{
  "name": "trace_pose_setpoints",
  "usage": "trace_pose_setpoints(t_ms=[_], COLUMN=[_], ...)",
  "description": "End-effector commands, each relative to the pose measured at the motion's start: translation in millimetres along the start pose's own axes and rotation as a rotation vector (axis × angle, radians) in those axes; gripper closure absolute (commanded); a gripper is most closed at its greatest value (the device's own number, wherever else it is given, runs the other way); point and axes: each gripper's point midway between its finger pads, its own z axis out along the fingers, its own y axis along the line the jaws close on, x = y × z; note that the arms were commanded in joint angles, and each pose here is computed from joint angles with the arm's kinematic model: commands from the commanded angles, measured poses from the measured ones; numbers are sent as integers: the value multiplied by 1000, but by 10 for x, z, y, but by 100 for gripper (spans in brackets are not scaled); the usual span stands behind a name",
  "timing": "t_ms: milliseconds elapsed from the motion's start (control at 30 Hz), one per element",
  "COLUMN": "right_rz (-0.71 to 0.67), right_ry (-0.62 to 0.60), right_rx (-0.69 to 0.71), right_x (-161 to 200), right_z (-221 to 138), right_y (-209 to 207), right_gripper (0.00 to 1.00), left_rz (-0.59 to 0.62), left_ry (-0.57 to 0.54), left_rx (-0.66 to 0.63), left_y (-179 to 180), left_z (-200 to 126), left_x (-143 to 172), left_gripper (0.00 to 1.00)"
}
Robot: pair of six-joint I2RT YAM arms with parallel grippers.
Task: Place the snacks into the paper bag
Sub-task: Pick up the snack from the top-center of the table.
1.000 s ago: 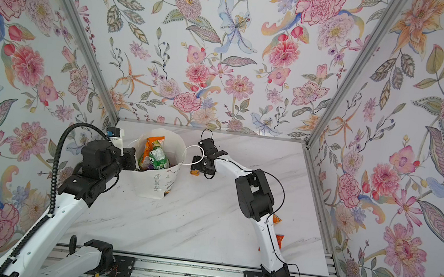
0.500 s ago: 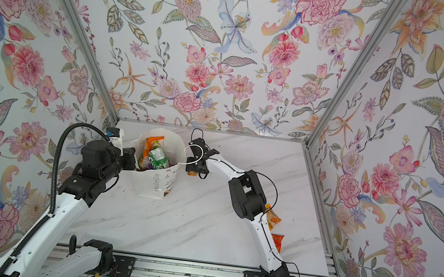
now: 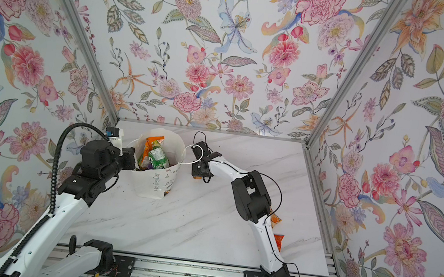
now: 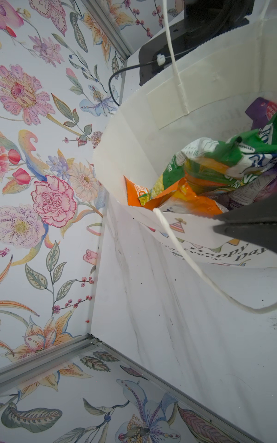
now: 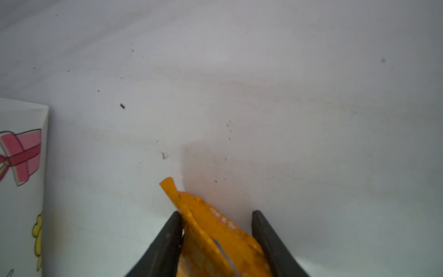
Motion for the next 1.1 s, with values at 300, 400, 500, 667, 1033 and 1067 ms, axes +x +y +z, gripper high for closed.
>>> trace_pose_setpoints(t_ms=[300,400,500,667,1033,1067], right_rz=[59,81,95,112,157,158], right_ry=[94,79,63,54,-23,-31], right_rx=[18,-18,-39,-81,-92,-92], right_x=[436,437,432,487,460,457], right_z=[-102,-169,-245,-351,-811,-859], right_y=[-310,-307,-318,-293,-586,-607], right_gripper=[77,84,87,91,93,93], left_rz=[2,0,0,-3,-3,-3], left_ry=[-16,-14,-14,-14,-22,-21], left_rx=[0,2,3,0,-6,-6], left_y=[33,32,30,39,54,55], left_z=[1,12,11,15,-6,-5], left_x=[-17,-12,-17,-16,-31,-30], left_gripper=[100,100,100,100,100,100])
